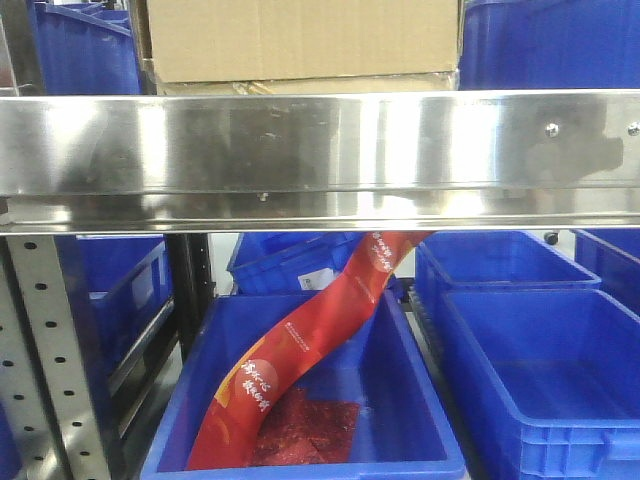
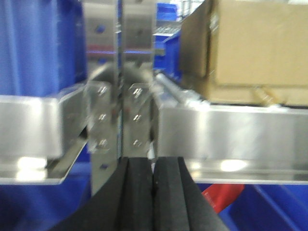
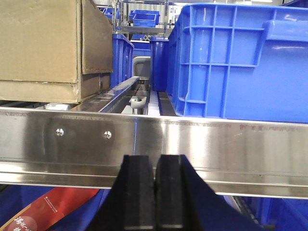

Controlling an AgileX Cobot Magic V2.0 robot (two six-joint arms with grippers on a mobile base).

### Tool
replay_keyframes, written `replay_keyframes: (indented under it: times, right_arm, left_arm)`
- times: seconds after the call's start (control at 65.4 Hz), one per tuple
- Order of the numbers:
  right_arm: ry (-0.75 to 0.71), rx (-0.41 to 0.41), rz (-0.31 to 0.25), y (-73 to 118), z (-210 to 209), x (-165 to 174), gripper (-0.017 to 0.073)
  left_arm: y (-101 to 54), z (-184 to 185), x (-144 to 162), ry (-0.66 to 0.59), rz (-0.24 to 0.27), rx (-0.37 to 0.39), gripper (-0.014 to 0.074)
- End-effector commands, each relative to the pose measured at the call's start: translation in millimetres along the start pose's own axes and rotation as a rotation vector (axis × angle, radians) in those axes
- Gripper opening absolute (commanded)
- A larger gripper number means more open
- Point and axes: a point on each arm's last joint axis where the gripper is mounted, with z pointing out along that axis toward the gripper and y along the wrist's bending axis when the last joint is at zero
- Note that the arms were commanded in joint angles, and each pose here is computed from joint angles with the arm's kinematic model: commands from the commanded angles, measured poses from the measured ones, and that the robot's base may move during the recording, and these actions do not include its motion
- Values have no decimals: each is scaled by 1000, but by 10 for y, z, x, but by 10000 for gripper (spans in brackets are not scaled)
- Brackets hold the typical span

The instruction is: Stack two boxes on right shelf middle

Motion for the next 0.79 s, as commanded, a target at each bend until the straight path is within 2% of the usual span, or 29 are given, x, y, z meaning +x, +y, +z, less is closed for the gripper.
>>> replay_keyframes:
  times: [0.0, 0.779]
  right_arm:
    - [-19, -3, -17, 2, -4, -16, -163]
    - [-21, -3, -17, 2, -4, -18, -163]
  left_arm:
    - [4, -7, 4, -17, -10, -7, -111]
    - [1, -7, -19, -42, -10, -2, -111]
